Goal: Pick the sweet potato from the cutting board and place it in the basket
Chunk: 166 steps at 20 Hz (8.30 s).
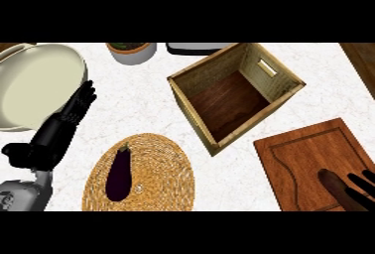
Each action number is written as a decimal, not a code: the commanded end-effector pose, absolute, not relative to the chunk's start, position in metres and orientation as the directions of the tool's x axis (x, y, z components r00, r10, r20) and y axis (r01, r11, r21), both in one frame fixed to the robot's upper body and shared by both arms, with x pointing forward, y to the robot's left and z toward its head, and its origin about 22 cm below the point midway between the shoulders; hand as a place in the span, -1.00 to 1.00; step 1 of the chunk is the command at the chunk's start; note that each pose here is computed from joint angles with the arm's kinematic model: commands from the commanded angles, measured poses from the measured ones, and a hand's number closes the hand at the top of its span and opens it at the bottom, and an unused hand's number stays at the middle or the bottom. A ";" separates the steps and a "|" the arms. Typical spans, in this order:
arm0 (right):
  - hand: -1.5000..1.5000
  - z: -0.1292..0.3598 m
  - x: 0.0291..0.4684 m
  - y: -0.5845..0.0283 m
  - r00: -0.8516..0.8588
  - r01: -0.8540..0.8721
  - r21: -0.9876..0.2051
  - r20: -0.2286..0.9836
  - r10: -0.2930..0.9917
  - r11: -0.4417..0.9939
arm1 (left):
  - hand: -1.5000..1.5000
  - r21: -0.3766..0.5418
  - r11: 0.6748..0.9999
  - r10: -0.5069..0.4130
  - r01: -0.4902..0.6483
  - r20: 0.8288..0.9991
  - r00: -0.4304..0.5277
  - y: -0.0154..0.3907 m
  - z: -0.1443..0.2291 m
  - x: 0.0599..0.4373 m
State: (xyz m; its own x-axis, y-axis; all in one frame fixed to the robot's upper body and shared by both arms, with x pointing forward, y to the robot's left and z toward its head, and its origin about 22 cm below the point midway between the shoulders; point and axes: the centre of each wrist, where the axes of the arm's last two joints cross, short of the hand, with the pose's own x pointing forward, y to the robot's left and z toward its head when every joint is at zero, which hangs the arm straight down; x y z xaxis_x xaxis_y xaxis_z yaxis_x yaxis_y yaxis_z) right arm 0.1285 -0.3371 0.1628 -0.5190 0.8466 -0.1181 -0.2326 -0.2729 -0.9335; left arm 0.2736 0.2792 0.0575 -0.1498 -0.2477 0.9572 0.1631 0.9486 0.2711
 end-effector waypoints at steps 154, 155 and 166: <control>1.00 0.226 0.393 -0.088 0.498 0.826 -0.563 0.716 0.488 -0.017 | 0.00 0.269 0.940 -0.239 0.212 0.958 -0.158 0.253 0.055 0.293; 1.00 0.249 0.389 -0.080 0.504 0.825 -0.564 0.706 0.498 -0.035 | 0.00 0.275 0.936 -0.239 0.220 0.955 -0.177 0.252 0.063 0.291; -1.00 0.249 0.379 -0.093 0.419 0.883 -0.467 0.755 0.504 -0.034 | 0.00 0.281 0.937 -0.249 0.207 0.954 -0.170 0.265 0.066 0.286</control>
State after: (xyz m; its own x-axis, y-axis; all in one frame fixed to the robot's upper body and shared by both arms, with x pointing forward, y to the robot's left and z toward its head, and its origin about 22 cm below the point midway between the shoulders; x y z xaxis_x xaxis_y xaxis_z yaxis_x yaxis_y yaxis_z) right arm 0.3837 -0.1039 0.2396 0.4354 0.6610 0.6111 0.8492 -0.0761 -0.5226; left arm 0.2861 0.2600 0.0610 -0.1720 -0.2436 0.9545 0.2142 0.9365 0.2776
